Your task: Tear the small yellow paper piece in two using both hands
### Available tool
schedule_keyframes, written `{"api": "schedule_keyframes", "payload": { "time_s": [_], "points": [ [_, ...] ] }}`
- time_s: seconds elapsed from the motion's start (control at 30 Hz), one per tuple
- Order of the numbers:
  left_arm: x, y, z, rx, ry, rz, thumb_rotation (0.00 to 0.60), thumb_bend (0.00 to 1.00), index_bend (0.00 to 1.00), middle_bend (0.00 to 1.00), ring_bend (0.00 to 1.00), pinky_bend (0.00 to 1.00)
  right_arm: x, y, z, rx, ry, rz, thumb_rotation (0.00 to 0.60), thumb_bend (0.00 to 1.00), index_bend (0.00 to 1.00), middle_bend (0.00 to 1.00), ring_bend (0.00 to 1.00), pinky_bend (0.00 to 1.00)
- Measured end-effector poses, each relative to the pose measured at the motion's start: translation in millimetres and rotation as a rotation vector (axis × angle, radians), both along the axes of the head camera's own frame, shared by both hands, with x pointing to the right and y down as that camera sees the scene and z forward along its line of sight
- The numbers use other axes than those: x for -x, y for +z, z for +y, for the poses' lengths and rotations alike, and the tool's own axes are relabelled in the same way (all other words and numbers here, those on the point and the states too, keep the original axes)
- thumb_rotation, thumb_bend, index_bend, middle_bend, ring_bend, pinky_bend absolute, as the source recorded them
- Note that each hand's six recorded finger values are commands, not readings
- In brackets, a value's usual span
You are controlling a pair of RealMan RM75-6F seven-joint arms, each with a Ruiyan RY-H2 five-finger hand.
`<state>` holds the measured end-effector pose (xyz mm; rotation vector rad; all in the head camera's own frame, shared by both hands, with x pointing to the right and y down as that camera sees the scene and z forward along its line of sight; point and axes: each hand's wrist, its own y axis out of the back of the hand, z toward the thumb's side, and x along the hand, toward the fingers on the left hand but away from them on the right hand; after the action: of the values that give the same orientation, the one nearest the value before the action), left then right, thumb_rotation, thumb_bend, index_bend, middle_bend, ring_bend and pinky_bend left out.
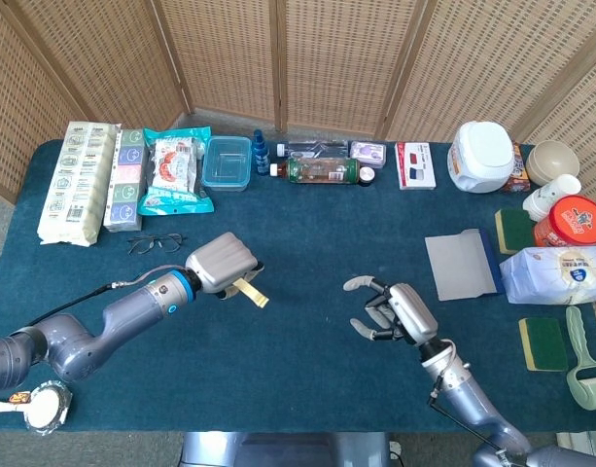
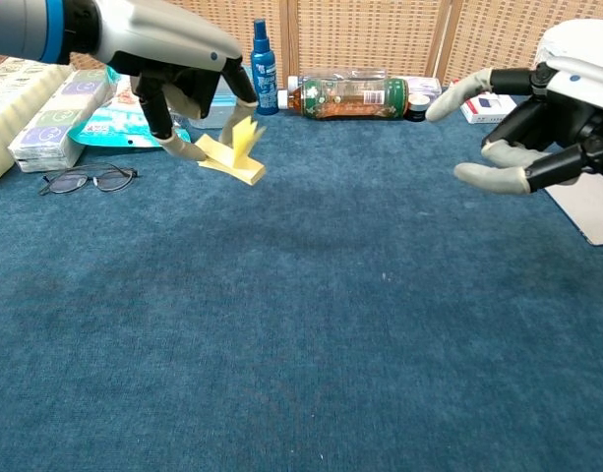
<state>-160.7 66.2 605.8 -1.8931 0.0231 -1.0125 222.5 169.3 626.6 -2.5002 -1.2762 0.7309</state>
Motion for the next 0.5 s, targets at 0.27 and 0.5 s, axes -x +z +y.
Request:
{"api": "schedule_keyframes", "payload": {
  "time_s": [0.27, 0.5],
  "points": [
    [-11.8, 0.6, 4.2, 0.009, 0.02, 0.003, 0.6, 0.4, 0.64, 1.0, 1.0, 0.96, 16.1, 0.5, -2.2, -0.022, 0.005, -0.02, 0.6, 0.32, 0.38, 1.0, 1.0, 0.98],
    [-19.1, 0.4, 5.3, 0.019, 0.021, 0.006, 0.6, 0.4, 0.64, 1.0, 1.0, 0.96, 34.5, 2.2, -0.8, -0.03, -0.017, -0.043, 0.6, 0.32, 0.38, 1.0, 1.0, 0.98]
  ]
}}
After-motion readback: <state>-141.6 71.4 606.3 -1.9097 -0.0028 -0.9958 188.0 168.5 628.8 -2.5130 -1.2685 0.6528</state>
